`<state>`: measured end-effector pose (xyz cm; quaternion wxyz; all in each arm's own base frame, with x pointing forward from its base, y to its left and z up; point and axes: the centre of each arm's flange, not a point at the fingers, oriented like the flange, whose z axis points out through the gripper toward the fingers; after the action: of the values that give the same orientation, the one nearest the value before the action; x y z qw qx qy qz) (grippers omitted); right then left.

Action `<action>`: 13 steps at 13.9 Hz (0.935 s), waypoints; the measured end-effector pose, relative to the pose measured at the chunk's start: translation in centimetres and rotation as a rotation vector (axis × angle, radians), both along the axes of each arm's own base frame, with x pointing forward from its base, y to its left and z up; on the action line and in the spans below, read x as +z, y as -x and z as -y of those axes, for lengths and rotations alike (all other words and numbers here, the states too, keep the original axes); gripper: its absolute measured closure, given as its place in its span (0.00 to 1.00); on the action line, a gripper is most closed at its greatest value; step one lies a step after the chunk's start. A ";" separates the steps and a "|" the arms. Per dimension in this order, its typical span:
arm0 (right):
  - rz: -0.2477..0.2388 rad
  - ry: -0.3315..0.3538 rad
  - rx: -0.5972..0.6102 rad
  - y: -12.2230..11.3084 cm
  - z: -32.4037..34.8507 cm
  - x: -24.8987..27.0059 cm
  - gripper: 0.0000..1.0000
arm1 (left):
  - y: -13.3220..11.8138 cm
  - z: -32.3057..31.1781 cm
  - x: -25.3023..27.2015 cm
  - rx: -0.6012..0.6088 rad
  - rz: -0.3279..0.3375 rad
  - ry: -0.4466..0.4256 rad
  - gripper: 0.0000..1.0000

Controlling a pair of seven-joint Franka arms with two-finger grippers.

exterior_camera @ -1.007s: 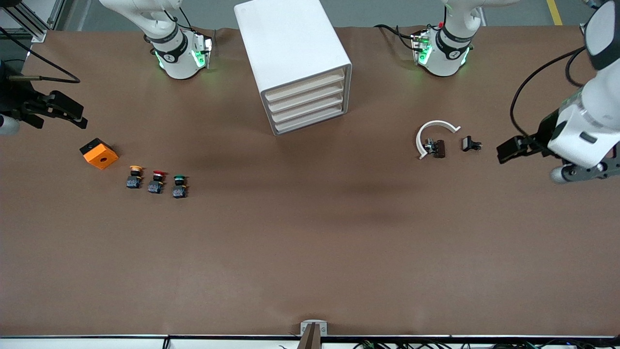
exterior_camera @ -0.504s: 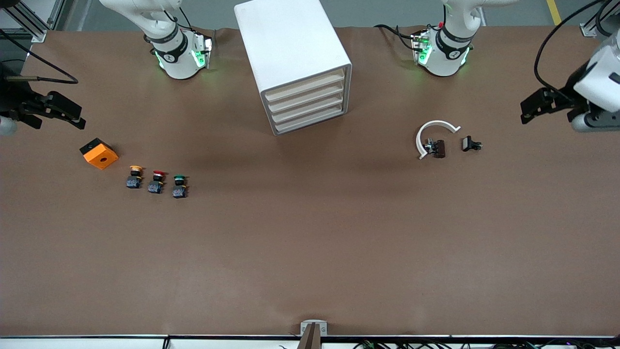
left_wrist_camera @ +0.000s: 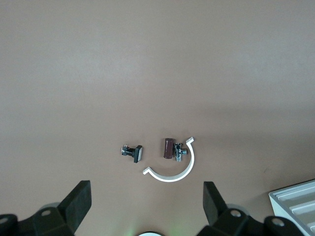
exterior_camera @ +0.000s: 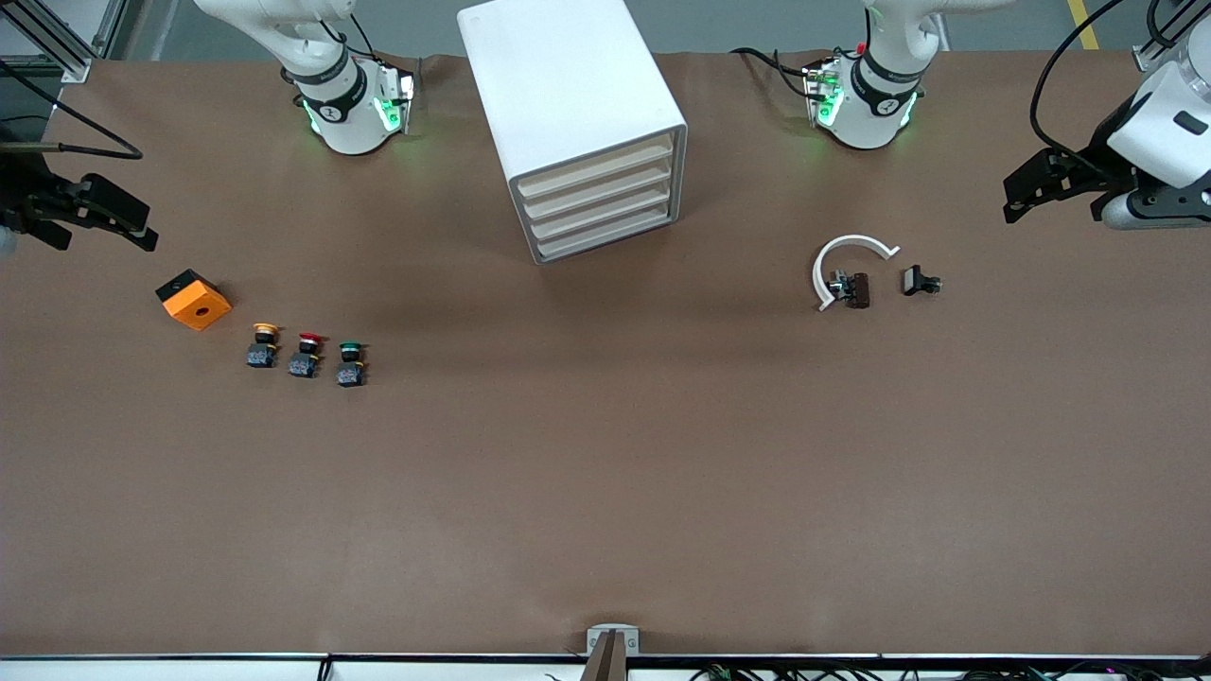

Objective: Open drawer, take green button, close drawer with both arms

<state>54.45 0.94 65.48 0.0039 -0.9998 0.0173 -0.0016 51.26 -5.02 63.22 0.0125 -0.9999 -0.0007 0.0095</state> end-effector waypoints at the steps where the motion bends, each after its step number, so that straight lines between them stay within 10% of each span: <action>1: 0.000 0.000 0.000 0.0 0.0 0.0 0.00 | -0.1 0.0 0.0 -0.003 0.000 0.000 0.00; 13: 0.000 0.000 0.000 0.0 0.0 0.0 0.00 | -2.0 -1.9 -0.6 0.021 -0.028 0.004 0.00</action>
<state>54.45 0.94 65.49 0.0039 -0.9998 0.0174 -0.0017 53.24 -3.08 62.60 0.0106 -0.9996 -0.0109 0.0234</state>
